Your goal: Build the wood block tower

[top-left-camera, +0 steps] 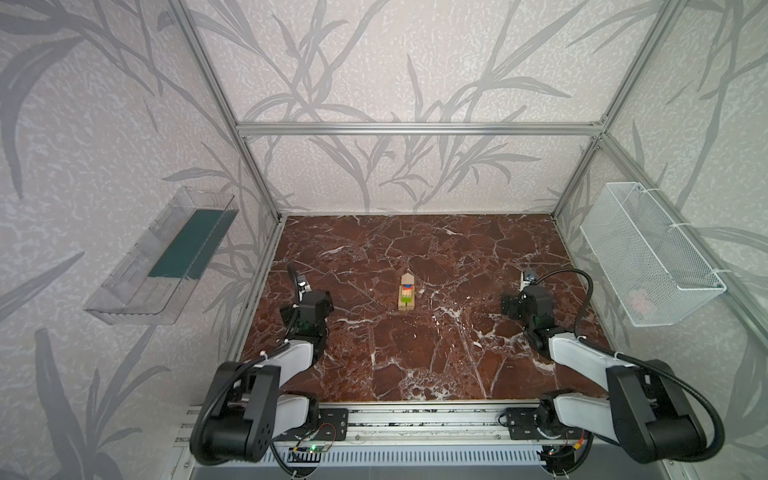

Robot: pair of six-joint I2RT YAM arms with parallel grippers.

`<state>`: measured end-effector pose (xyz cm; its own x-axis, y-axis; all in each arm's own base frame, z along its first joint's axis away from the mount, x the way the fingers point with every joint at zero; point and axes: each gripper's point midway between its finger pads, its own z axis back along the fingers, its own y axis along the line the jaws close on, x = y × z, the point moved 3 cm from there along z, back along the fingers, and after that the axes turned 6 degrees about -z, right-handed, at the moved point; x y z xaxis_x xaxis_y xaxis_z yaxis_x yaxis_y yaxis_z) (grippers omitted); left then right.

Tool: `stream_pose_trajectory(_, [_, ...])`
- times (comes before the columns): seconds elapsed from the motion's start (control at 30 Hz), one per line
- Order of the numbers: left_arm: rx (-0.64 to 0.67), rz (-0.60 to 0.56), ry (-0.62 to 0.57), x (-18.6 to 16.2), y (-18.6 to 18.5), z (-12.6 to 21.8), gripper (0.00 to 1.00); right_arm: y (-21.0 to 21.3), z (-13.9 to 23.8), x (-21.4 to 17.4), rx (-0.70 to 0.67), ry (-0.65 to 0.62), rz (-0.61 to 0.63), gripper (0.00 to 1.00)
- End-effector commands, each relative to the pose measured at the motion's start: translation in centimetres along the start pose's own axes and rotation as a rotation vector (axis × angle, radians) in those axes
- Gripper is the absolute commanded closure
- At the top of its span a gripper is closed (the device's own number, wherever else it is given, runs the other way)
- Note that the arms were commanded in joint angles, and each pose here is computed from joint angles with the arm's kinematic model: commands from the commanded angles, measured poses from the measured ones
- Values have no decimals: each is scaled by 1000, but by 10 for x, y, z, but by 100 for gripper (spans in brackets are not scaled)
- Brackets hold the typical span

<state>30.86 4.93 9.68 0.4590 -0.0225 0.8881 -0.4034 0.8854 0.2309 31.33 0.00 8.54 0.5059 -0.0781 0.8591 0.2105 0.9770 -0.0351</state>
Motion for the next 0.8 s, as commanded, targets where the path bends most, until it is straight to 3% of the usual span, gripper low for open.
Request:
stream_pose_trajectory(0.0, [-68, 21, -252, 46, -15, -4, 0, 7, 2, 57, 74, -330, -55, 1])
stream_pose_trajectory(0.13, [-113, 3, -289, 31, -26, -11, 0, 27, -27, 40, 178, -225, 5, 1])
stream_pose_trajectory(0.2, [-116, 10, -269, 32, -26, -13, 0, 30, -25, 40, 206, -292, 15, 1])
stream_pose_trajectory(0.3, [-99, -14, -181, 34, -30, -29, 0, 34, -33, 41, 207, -212, 33, 1])
stream_pose_trajectory(0.4, [-88, 49, -135, 33, -17, -36, 1, 37, -33, 40, 219, -219, 45, 1])
stream_pose_trajectory(0.77, [-81, 41, -153, 34, -17, -36, 0, 40, -32, 42, 235, -229, 58, 1])
